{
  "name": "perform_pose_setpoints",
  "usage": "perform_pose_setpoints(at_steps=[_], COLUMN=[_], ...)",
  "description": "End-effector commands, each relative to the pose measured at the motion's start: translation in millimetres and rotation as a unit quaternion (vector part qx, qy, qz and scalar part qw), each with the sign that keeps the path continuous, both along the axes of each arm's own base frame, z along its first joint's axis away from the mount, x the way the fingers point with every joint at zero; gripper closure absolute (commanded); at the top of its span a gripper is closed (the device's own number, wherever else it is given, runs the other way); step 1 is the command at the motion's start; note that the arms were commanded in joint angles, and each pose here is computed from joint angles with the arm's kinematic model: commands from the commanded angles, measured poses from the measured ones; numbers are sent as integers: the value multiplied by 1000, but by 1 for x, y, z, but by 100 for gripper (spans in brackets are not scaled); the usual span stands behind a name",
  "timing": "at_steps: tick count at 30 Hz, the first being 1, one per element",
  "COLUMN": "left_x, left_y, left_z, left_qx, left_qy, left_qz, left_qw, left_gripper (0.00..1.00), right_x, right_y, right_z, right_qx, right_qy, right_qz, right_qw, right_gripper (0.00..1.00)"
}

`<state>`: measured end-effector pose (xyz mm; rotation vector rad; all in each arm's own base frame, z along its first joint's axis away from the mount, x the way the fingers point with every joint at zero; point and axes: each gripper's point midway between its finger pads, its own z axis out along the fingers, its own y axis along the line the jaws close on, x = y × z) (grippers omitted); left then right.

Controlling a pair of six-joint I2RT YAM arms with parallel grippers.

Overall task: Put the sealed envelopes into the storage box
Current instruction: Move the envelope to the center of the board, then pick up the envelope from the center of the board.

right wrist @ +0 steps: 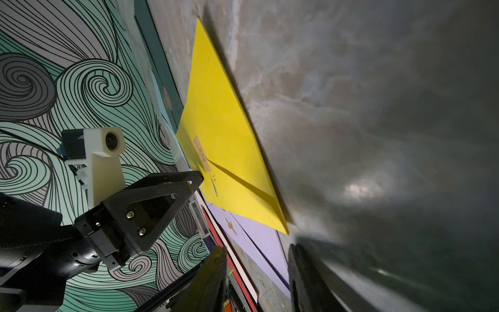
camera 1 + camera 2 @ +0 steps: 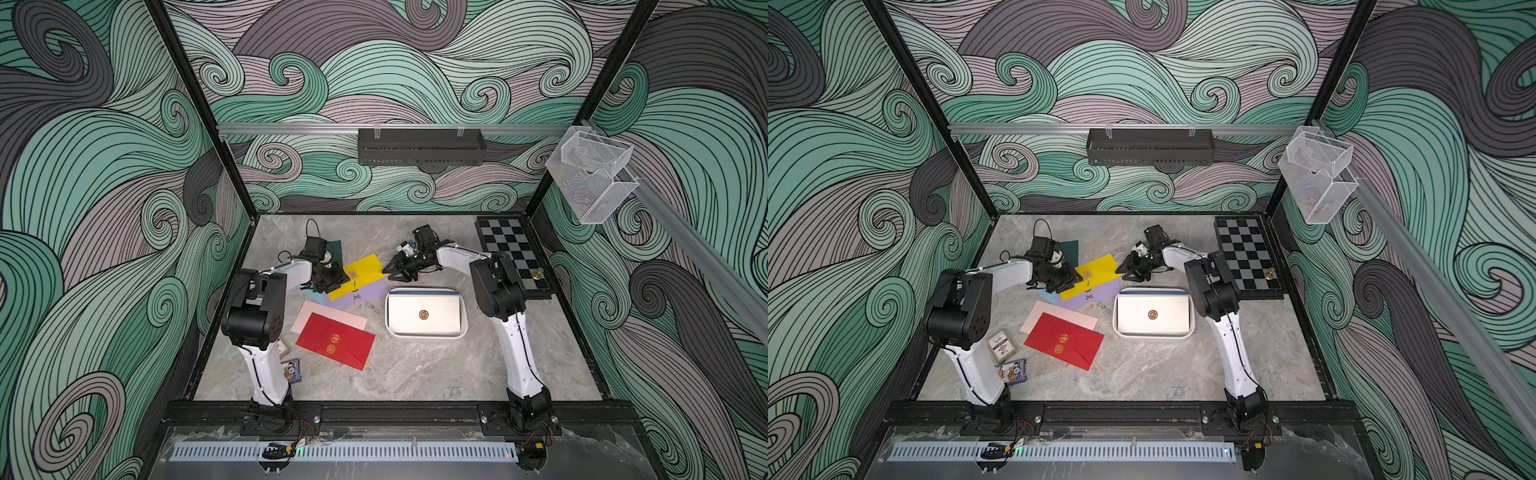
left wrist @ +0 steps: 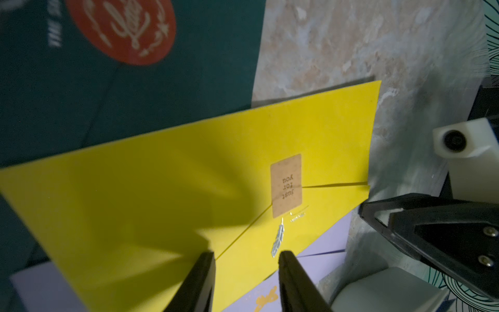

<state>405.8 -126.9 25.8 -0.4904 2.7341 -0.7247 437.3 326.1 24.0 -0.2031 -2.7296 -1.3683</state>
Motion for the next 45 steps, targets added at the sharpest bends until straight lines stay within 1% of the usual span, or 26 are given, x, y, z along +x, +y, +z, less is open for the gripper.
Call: perform_pose_setpoints(at_steps=[1, 5, 11, 14, 19, 22, 26, 31, 33, 35, 37, 39, 40, 42, 43, 45], left_x=[-59, -59, -59, -59, -59, -60, -56, -39, -32, -26, -21, -16, -13, -10, -7, -5], left_y=[-2, -2, -2, -2, -3, -4, -5, -24, -34, -40, -39, -30, -23, -8, -3, -2], left_z=[-52, -52, -54, -54, -54, -54, -44, -16, -4, 9, 20, 28, 30, 29, 26, 20], left_qx=[24, 24, 24, 24, 24, 23, 19, -12, -26, -29, -21, 4, 26, 66, 76, 77], left_qy=[120, 119, 120, 121, 120, 122, 108, 62, 44, 28, 12, -2, -7, -3, 1, 17], left_qz=[-16, -16, -16, -16, -17, -18, -18, -36, -49, -58, -60, -53, -46, -26, -20, -20], left_qw=[992, 992, 992, 992, 992, 992, 994, 997, 997, 997, 998, 999, 999, 997, 997, 997], left_gripper=[57, 57, 57, 57, 57, 57, 58, 57, 56, 55, 54, 54, 54, 54, 54, 55], right_x=[-1, 10, 20, 22, 25, 26, 27, 25, 25, 26, 30, 31, 31, 30, 29, 27], right_y=[-1, 6, 21, 25, 29, 24, 3, -7, -8, -12, -16, -20, -23, -28, -30, -34], right_z=[-25, -16, 7, 14, 8, 4, -2, -9, -5, 2, 12, 21, 24, 24, 23, 20], right_qx=[-21, -7, 56, 61, 76, 63, 1, -4, 1, 7, 16, 26, 27, 19, 14, 7], right_qy=[20, 10, 4, -8, 8, 9, -22, -17, -22, -29, -43, -52, -54, -54, -54, -53], right_qz=[0, -5, -19, -18, -34, -41, -44, -45, -42, -43, -51, -55, -56, -58, -59, -61], right_qw=[1000, 1000, 998, 998, 996, 997, 999, 999, 999, 999, 998, 997, 997, 997, 997, 997], right_gripper=[58, 58, 58, 58, 58, 58, 58, 58, 58, 58, 58, 57, 57, 57, 57, 57])
